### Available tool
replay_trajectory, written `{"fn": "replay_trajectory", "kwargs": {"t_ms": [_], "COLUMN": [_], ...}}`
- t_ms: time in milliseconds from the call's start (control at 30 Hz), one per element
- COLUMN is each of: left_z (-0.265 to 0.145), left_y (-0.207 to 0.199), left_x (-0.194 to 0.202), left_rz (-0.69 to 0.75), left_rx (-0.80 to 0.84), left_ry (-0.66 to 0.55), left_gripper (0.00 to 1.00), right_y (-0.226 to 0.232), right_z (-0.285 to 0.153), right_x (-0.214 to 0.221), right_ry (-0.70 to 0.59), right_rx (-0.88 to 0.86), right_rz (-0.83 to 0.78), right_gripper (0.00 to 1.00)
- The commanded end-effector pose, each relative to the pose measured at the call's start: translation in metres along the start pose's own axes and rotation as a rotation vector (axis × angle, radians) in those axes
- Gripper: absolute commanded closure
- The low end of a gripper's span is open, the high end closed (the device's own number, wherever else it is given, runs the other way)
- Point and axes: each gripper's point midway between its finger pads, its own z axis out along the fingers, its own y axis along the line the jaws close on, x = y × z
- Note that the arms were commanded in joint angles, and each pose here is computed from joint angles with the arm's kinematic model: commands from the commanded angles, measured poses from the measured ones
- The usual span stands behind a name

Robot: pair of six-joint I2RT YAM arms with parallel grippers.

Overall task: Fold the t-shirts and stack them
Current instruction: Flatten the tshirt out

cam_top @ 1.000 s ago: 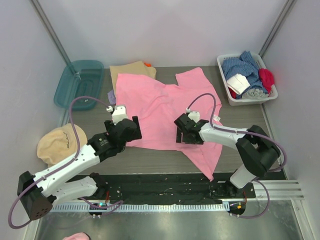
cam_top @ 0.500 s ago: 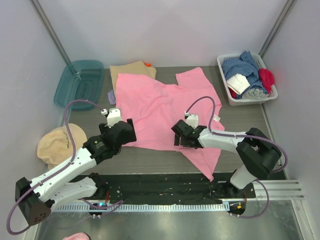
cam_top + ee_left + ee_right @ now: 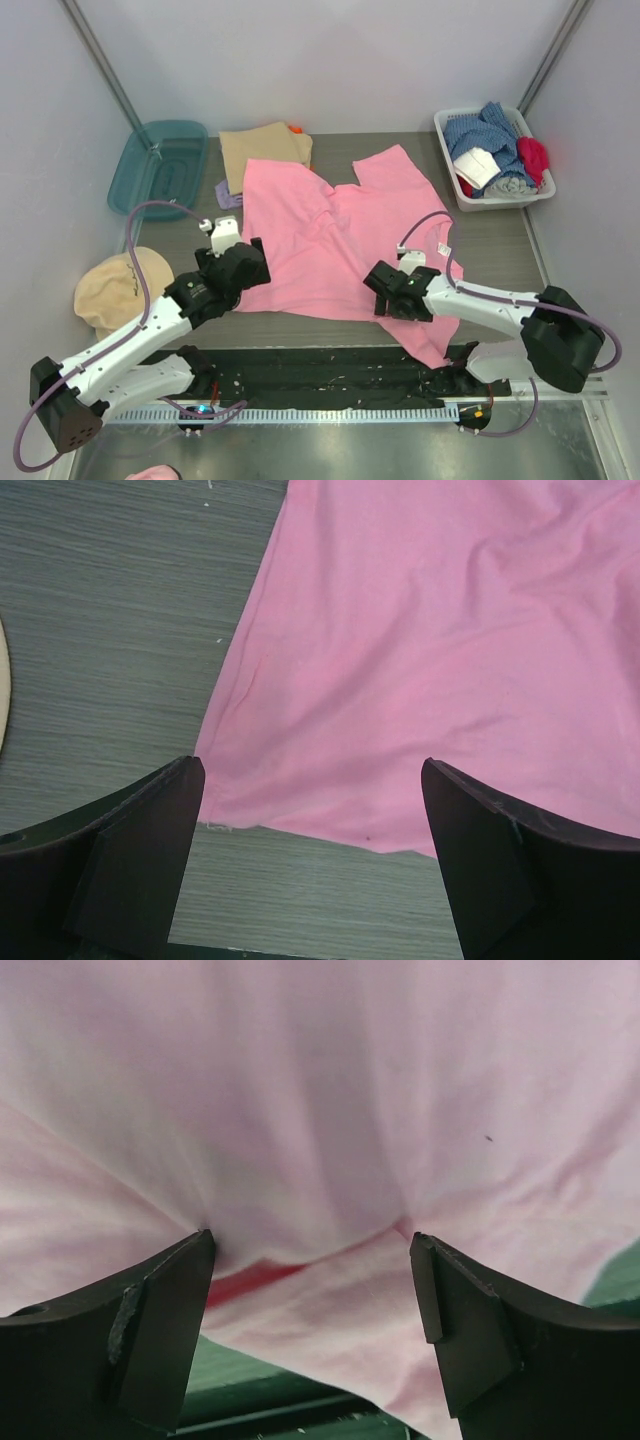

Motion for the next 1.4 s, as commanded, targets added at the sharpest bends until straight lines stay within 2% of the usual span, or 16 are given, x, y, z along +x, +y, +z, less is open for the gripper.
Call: {"fn": "replay_trajectory", "kwargs": {"t_ms": [0,167,300,500,633,933,1133,1367], "left_z": [0.000,0.013,0.030,0.058,0.073,0.084,0.079,0.070], "left_y": [0.005,-0.004,-0.027,-0.055,-0.060,-0.036,-0.017,0.018], "left_x": [0.000,0.019,0.030,0.044,0.055,0.097,0.116,0.142], "left_rz": [-0.025,-0.007,-0.010,0.027,0.050,0.070,0.020,-0.056], "left_rx": [-0.017,0.010,0.078,0.116,0.096,0.014,-0.036,-0.185], "left_ry": [-0.012,0.033,0.040,0.066,0.089,0.168,0.207,0.270], "left_gripper": [0.04,0.06,0.09,0.09,0.09,0.10,0.10,0.11], "right_y": [-0.025,0.006,0.037,0.060,0.062,0.055,0.055,0.056], "right_z": [-0.021,-0.051,-0.078,-0.081,-0.077,-0.074,-0.071,-0.072], "right_x": [-0.002,-0.040,-0.079,-0.090,-0.086,-0.081,-0.076,-0.076], "right_ry": [-0.010,-0.123,-0.224,-0.240,-0.237,-0.238,-0.225,-0.224], "right_rx": [0.056,-0.107,-0.234,-0.281,-0.297,-0.293,-0.294,-0.302], "right_rz": [0.022,0.053,0.053,0.019,0.018,0.013,0.003,0.004], "right_gripper": [0.13,0.13,0.14,0.13,0.13,0.13,0.13,0.13]}}
